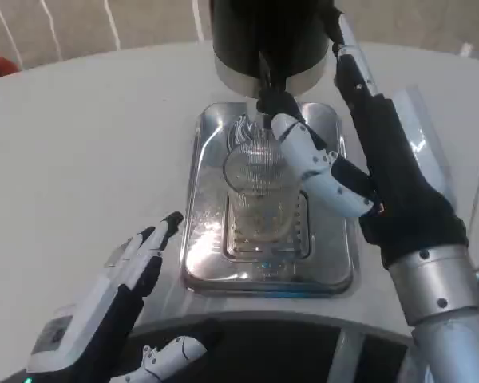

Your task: Grasp the cup under the faucet to collect the drink, then remove the cup.

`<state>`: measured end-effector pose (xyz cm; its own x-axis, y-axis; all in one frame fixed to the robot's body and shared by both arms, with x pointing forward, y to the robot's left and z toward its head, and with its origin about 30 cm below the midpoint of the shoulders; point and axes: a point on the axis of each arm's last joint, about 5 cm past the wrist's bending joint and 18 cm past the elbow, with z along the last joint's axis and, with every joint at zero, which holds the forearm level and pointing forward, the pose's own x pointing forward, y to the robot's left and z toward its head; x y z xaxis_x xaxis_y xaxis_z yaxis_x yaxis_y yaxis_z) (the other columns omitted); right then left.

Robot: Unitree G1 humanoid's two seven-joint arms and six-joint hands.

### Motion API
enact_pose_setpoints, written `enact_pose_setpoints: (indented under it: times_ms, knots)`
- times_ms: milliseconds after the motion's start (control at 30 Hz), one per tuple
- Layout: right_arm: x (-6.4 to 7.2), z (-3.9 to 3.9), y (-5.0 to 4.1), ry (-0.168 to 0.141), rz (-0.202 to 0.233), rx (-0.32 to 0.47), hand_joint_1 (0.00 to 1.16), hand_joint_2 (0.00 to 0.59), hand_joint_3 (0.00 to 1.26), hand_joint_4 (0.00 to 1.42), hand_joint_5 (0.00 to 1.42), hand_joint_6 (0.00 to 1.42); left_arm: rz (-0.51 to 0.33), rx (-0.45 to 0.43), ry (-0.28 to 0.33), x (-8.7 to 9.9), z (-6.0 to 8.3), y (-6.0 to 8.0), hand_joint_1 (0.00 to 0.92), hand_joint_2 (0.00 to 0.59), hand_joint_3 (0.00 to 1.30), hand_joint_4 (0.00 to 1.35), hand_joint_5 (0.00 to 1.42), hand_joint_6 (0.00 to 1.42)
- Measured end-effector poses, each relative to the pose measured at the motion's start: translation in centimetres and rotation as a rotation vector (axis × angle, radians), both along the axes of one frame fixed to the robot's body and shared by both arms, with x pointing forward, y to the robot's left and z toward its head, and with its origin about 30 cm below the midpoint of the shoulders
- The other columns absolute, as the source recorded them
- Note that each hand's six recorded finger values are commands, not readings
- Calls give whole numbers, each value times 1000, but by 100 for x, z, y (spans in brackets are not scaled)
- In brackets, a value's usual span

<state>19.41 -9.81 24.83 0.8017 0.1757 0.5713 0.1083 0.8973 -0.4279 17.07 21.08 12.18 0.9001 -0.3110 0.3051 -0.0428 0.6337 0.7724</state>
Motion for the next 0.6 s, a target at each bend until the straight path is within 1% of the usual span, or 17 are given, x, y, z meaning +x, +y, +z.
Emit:
enact_pose_setpoints:
  times_ms: [67, 133, 200, 300, 400, 433, 500, 600]
  knots:
    - [25, 20, 14, -3, 23, 8, 356, 464, 15, 0, 0, 48, 1, 14, -2, 1, -1, 1, 0, 123, 0, 0, 0, 0]
    - [66, 26, 22, 5, 50, 7, 356, 464, 15, 0, 0, 48, 4, 19, -7, 2, -3, -4, 0, 123, 0, 0, 0, 0]
    - [83, 29, 26, 8, 63, 6, 356, 464, 15, 0, 0, 48, 5, 24, -10, 7, -1, -6, 0, 123, 0, 0, 0, 0]
    - [111, 49, 45, 4, 83, -1, 356, 464, 18, 0, 0, 48, 5, 32, -15, 24, -3, -12, 0, 123, 0, 0, 0, 0]
    - [133, 88, 67, -8, 107, 7, 360, 461, 21, 0, 0, 48, 27, 24, -11, 39, -29, 3, 0, 121, 0, 0, 0, 0]
    - [143, 93, 69, -7, 112, 10, 361, 460, 22, 0, 0, 48, 34, 24, -7, 42, -33, 12, 0, 120, 0, 0, 0, 0]
    - [193, 97, 78, 7, 124, 16, 363, 458, 23, 0, 0, 48, 49, 23, 0, 52, -45, 29, 0, 119, 0, 0, 0, 0]
    - [240, 55, 92, 44, 140, 23, 366, 457, 24, 0, 0, 48, 60, 22, -6, 76, -40, 42, 0, 119, 0, 0, 0, 0]
